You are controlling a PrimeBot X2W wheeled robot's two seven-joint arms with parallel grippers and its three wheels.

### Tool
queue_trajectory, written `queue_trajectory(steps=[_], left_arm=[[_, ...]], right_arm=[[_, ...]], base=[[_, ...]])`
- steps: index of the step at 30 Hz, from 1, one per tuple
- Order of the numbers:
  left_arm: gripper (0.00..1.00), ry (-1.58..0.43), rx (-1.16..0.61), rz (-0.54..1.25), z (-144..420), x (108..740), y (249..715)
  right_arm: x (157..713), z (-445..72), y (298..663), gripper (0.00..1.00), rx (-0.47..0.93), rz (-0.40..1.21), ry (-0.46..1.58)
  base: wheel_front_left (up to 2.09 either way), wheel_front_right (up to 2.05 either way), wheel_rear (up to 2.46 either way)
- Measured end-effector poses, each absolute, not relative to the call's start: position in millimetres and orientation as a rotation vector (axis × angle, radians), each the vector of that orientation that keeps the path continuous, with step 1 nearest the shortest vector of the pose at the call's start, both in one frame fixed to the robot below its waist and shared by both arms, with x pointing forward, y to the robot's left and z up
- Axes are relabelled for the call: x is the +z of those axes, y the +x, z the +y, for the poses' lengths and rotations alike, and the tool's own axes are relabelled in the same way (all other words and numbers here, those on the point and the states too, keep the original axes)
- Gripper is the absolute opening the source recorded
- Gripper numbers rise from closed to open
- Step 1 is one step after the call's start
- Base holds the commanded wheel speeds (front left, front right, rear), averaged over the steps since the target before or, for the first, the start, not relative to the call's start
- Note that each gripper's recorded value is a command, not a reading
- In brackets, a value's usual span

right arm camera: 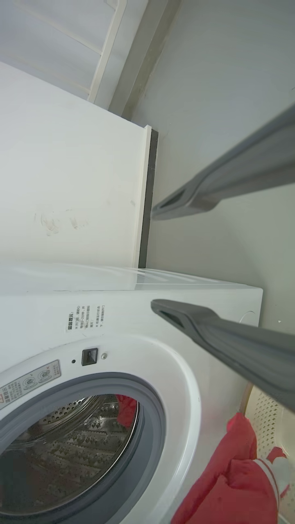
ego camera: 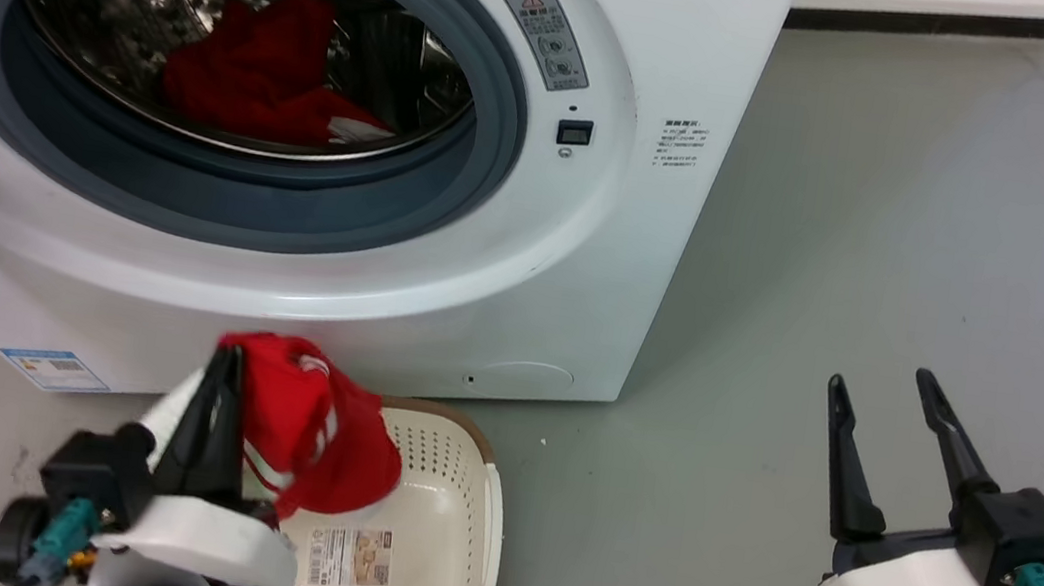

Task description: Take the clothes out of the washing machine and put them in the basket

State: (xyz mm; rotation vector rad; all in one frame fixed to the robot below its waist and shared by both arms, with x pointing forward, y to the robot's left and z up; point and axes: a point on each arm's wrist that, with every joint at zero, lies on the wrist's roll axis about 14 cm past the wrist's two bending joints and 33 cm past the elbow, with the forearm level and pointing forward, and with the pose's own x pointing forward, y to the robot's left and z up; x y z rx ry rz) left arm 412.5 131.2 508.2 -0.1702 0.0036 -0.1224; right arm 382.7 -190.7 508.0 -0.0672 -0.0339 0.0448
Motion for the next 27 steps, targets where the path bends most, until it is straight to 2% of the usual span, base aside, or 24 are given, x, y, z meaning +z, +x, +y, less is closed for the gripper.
queue_trajectory(steps=[15,27], left_arm=[[0.0,-0.233,-0.033,0.458,136.0,332.4,402.9],[0.0,-0.173,-0.033,0.643,139.2,245.6,447.8]], right_arm=[[485.6,-198.4,417.0,1.0,0.034,0.007,-0.082],[438.8,-211.4,447.3,1.0,0.012,0.088,-0.085]], base=[[0.0,0.0,0.0],[0.0,0.0,0.0]])
